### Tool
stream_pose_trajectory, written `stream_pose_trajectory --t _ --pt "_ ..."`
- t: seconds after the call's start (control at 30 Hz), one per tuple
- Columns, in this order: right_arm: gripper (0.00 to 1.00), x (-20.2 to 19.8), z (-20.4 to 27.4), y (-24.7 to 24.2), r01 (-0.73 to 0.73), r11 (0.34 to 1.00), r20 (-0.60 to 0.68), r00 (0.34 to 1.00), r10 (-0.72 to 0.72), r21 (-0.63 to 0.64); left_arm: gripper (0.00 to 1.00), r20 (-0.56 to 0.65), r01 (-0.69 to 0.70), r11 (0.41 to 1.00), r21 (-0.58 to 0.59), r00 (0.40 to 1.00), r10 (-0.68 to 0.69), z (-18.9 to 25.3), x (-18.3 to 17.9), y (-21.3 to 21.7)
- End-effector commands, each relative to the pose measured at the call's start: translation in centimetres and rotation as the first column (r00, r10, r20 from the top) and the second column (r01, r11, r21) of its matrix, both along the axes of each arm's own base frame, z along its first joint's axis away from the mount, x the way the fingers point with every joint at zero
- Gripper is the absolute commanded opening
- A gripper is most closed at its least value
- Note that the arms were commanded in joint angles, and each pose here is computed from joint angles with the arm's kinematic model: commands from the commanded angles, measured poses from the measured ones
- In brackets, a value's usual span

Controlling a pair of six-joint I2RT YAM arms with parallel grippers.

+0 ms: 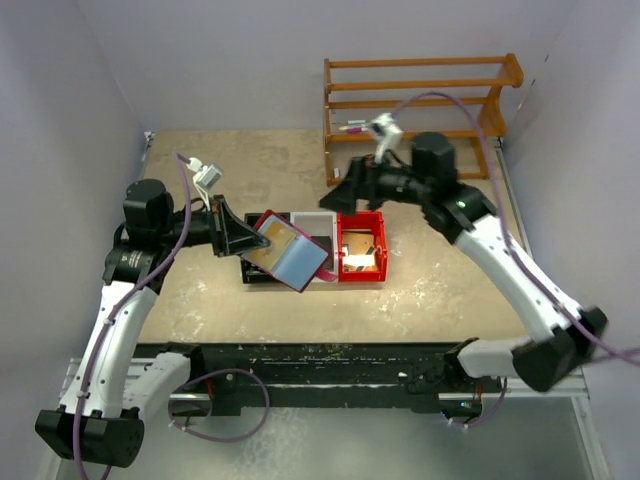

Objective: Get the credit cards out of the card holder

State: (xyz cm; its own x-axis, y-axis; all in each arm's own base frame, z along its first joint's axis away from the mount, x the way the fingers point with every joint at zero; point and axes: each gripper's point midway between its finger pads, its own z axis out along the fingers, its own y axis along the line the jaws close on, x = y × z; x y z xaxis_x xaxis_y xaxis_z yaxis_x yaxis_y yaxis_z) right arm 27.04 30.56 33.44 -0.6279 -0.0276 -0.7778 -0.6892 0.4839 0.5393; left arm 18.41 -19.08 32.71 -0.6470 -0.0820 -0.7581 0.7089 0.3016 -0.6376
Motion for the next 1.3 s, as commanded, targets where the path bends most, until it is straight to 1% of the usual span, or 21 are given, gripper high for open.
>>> stream_pose_trajectory --t 0.0,0.03,0.1,0.17,0.2,0.3,0.47,0.57,0.7,0.9,1.13,1.27 --pt "1.0 -0.8 8.3 -3.6 0.092 0.939 0.147 0.978 -0.148 0.33 0.0 -0.022 -0.146 0.987 -0.07 0.989 0.144 2.8 2.1 0.1" --pt "1.0 -1.3 8.4 -3.8 0.085 0.934 0.151 0.978 -0.145 0.348 0.0 -0.025 -0.17 0.983 -0.074 0.985 0.168 2.9 2.4 0.2" --pt "0.9 -2.0 9.4 -4.0 0.071 0.918 0.166 0.975 -0.146 0.391 0.0 -0.034 -0.217 0.973 -0.076 0.976 0.215 3.0 3.0 0.5" --pt "0.82 -3.4 9.7 -3.3 0.028 0.905 0.145 0.985 -0.098 0.424 0.0 -0.04 -0.258 0.963 -0.075 0.966 0.256 3.0 3.5 0.8" --pt "0.79 -4.1 10.0 -2.8 0.013 0.896 0.142 0.986 -0.085 0.443 0.0 -0.046 -0.277 0.958 -0.072 0.961 0.274 2.8 3.8 0.9" --pt "0.76 -6.1 10.3 -0.8 -0.012 0.882 0.133 0.989 -0.057 0.471 0.0 -0.064 -0.29 0.954 -0.074 0.956 0.286 2.6 4.3 0.9" --pt "0.71 -8.4 9.6 3.3 -0.077 0.861 0.079 0.996 0.043 0.503 0.0 -0.068 -0.272 0.958 -0.092 0.961 0.267 2.9 4.2 0.7" --pt "0.68 -8.3 8.9 4.5 -0.074 0.853 0.053 0.997 0.054 0.517 0.0 -0.062 -0.261 0.96 -0.102 0.965 0.255 3.2 3.9 0.6" --pt "0.64 -7.6 7.3 5.4 -0.049 0.859 0.003 0.998 0.055 0.509 0.0 -0.05 -0.235 0.965 -0.118 0.972 0.231 3.8 3.3 0.4" --pt "0.6 -6.9 5.1 5.6 -0.001 0.873 -0.055 0.998 0.032 0.488 0.0 -0.036 -0.114 0.978 -0.173 0.993 0.11 5.2 1.5 -0.3" --pt "0.56 -6.4 3.9 5.7 0.037 0.877 -0.102 0.995 0.013 0.479 0.0 -0.031 -0.107 0.975 -0.193 0.994 0.103 6.1 0.8 -0.4" --pt "0.52 -6.4 4.3 6.0 0.031 0.861 -0.11 0.994 0.029 0.507 0.0 -0.025 -0.107 0.974 -0.201 0.994 0.104 6.6 0.5 -0.3"
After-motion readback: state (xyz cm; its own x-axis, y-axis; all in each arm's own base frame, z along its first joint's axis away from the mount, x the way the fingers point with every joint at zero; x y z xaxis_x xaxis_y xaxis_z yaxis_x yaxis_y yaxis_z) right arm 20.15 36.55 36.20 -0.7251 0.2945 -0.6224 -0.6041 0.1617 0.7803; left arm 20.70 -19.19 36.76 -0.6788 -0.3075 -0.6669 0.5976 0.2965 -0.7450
